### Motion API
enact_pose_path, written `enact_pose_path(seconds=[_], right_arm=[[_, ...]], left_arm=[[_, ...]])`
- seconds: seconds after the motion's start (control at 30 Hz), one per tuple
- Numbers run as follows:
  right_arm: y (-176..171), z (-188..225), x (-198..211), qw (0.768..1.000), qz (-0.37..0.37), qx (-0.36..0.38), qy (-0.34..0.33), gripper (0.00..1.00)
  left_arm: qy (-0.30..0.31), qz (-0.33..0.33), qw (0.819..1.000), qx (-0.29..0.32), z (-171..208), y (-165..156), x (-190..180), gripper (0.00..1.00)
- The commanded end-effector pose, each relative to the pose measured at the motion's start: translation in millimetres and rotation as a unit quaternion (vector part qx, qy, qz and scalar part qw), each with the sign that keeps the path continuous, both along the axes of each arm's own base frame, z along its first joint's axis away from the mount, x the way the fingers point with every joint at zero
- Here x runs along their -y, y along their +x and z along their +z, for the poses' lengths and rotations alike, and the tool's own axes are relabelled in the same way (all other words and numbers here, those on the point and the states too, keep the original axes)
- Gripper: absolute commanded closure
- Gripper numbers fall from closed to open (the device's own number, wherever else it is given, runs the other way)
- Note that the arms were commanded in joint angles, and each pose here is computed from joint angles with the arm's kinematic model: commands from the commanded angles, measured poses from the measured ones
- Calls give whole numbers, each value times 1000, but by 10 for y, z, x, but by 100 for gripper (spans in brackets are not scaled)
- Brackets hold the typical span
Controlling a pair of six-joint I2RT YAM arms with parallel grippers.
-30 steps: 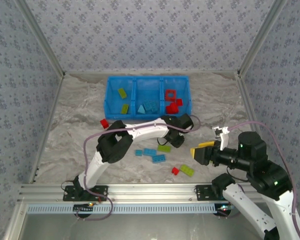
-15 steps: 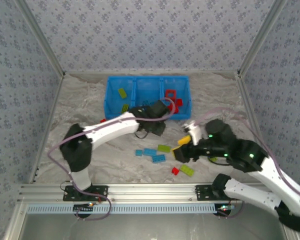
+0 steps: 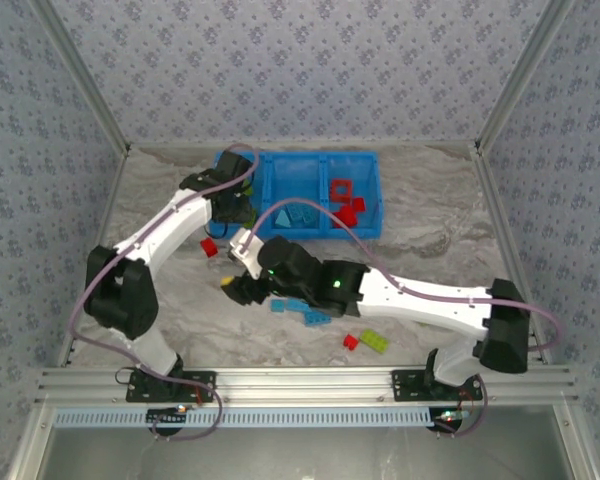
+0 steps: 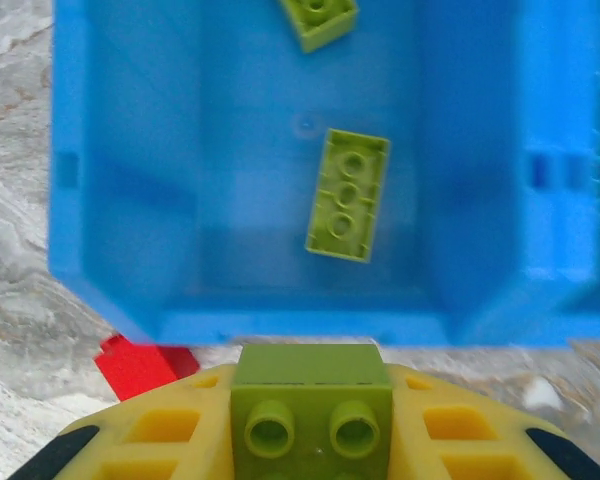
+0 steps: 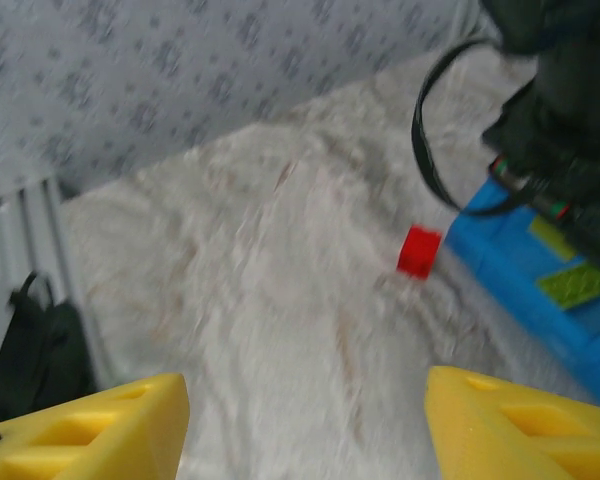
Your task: Sort the legos into containers by color
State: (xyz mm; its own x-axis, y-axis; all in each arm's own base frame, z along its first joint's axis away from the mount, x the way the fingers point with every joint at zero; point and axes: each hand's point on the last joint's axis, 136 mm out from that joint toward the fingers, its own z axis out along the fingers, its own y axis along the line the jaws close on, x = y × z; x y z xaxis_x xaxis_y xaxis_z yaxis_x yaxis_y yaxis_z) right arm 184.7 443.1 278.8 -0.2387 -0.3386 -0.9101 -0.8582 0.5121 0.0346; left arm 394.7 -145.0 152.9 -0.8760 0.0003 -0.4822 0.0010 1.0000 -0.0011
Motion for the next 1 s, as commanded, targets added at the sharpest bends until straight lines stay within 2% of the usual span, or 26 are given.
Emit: enact_pose_path(seconds=[0.0, 0.1, 0.3, 0.7, 0.83, 0.97], right_arm=[[412, 419, -99, 994, -70, 60, 61, 33], [594, 376, -102, 992, -93, 39, 70, 33], [651, 280, -38, 992, -100, 17, 76, 33], [676, 12, 48, 992, -103, -19, 64, 33], [677, -45, 76, 993, -105, -25, 57, 32], [702, -83, 126, 992, -112, -24, 55, 32]], left_arm=[[21, 8, 1000, -11, -100, 234, -50, 68], [42, 35, 998, -19, -231, 460, -122, 68], [79, 64, 994, -29, -422, 762, -158, 67], [100, 72, 991, -59, -782, 878, -171, 52], [94, 75, 991, -51, -681, 864, -172, 50], [68, 75, 995, -14, -311, 847, -106, 49]])
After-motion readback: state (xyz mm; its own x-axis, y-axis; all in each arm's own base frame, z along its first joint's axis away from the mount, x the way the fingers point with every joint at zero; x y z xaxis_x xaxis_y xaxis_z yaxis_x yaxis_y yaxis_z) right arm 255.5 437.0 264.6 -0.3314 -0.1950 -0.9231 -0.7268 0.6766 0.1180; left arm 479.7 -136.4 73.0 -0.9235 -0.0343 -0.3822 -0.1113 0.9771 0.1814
